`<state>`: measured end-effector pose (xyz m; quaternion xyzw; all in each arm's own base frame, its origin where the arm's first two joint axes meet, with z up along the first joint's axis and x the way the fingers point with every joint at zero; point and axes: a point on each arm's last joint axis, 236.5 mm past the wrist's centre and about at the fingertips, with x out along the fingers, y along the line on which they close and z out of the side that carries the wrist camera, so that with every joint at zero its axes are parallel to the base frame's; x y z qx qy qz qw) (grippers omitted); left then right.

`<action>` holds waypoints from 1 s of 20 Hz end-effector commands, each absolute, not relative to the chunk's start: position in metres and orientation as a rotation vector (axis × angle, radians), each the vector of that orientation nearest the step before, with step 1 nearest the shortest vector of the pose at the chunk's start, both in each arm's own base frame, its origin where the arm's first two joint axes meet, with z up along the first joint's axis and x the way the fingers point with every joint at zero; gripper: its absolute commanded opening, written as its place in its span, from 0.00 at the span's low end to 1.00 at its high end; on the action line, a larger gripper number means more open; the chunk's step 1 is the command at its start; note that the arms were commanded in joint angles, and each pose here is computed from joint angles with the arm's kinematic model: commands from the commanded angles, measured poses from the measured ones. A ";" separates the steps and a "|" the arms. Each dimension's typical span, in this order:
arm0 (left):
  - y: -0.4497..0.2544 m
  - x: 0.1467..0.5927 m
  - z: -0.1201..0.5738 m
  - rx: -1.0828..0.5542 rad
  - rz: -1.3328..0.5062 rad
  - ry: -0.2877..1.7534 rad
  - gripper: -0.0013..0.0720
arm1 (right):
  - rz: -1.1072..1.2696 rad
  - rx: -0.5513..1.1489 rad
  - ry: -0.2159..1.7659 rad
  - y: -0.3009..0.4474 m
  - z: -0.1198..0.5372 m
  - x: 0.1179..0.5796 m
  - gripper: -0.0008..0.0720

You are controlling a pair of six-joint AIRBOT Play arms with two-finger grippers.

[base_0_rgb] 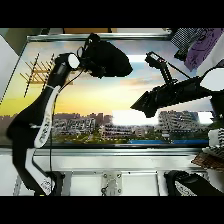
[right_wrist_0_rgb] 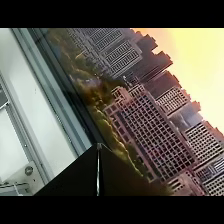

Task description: Fold the clothes and pants, and hang the long-sleeved shirts on hangers.

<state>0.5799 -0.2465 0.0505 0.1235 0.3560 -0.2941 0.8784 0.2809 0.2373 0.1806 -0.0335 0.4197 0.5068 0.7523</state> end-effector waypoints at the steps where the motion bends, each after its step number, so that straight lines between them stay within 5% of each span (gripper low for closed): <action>1: -0.256 0.627 -0.013 0.293 -0.597 0.699 0.94 | 1.107 -0.073 0.917 0.238 0.180 0.281 0.03; 11: -0.258 0.658 -0.044 0.276 -0.519 0.574 0.93 | 1.107 -0.073 0.917 0.238 0.180 0.281 0.03; 12: -0.257 0.659 -0.042 0.274 -0.517 0.569 0.74 | 1.107 -0.073 0.917 0.238 0.180 0.281 0.03; 14: -0.257 0.656 -0.034 0.271 -0.523 0.574 0.09 | 1.107 -0.073 0.917 0.238 0.180 0.281 0.03; 20: -0.255 0.635 0.126 0.265 -0.531 0.388 0.03 | 1.125 -0.009 0.862 0.248 0.195 0.285 0.03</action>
